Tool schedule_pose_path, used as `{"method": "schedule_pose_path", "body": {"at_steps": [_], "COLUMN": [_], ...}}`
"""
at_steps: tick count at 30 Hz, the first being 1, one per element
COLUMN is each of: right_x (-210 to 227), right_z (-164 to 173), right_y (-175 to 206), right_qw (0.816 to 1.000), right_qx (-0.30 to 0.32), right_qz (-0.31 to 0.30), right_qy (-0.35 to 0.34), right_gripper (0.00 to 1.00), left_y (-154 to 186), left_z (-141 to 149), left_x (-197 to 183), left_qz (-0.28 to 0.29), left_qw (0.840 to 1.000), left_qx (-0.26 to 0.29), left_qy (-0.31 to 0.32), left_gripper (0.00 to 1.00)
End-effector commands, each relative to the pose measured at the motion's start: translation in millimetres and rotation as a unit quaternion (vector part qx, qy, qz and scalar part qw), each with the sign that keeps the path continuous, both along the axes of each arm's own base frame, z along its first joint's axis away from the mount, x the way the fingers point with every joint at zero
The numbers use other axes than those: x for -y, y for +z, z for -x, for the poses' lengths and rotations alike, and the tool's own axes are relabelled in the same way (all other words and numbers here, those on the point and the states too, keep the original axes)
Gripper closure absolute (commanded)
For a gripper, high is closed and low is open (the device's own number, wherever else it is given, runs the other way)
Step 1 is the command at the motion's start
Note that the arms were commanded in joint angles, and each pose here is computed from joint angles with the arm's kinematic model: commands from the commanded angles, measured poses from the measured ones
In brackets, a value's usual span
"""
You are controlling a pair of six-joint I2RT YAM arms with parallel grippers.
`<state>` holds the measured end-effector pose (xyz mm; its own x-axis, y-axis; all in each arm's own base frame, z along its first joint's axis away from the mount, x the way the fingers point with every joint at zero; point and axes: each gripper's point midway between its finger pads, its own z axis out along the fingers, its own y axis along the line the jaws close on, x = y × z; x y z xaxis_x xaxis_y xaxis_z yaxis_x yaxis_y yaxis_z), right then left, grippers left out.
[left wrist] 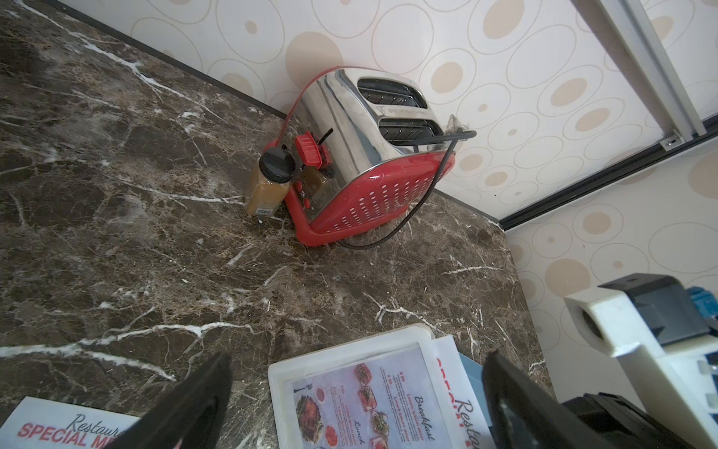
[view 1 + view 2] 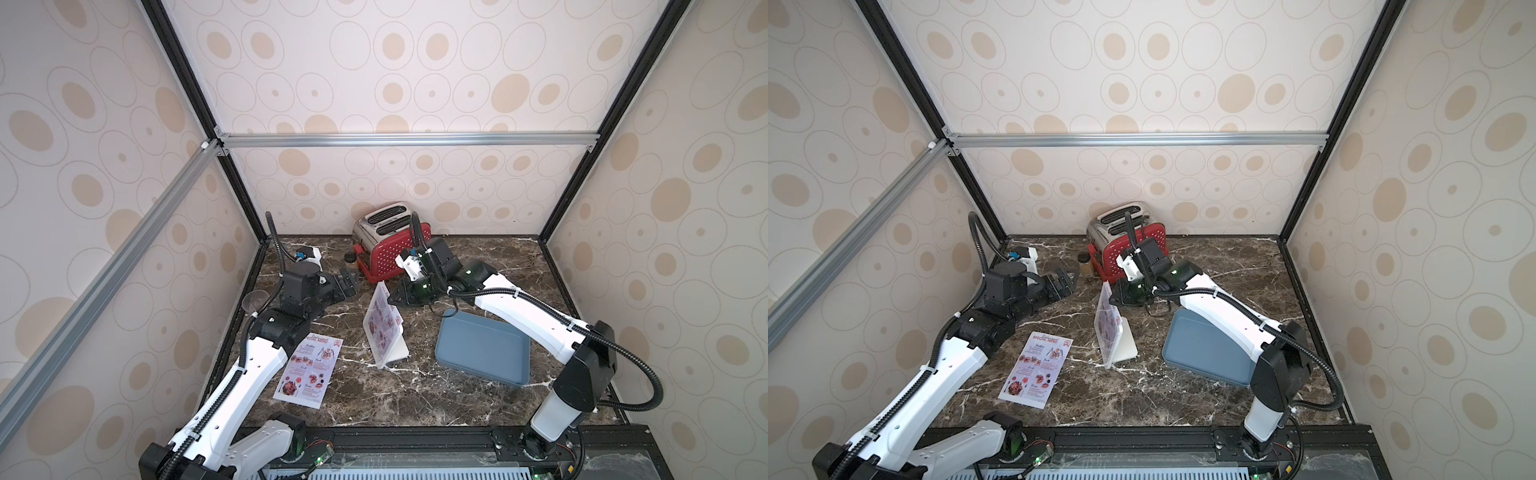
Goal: Replace the menus in the menu holders
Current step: Insert the menu into the menu holder.
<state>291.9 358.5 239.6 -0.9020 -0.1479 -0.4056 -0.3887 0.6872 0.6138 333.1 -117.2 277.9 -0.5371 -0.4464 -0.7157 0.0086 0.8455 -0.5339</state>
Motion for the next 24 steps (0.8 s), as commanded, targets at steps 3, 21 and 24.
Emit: {"method": "schedule_pose_path", "body": {"at_steps": [3,21,24], "right_x": [3,-6,-5], "right_z": [1,7,7], "right_y": [9,-15,-9], "right_qw": [1.0,1.0,1.0], "right_qx": [0.007,-0.025,-0.017], "right_qz": [0.0,0.004,0.003], "right_qy": [0.003,0.011,0.011], "right_gripper": [0.84,0.93,0.87], "left_y": [20,20,20], "left_z": [-2,-2,-2], "left_x": [1,1,0], "left_qz": [0.0,0.0,0.001], "left_qw": [1.0,1.0,1.0], "left_qx": [0.022,0.022,0.022], "left_qy": [-0.004,-0.004,-0.004], "left_gripper": [0.01,0.01,0.0]}}
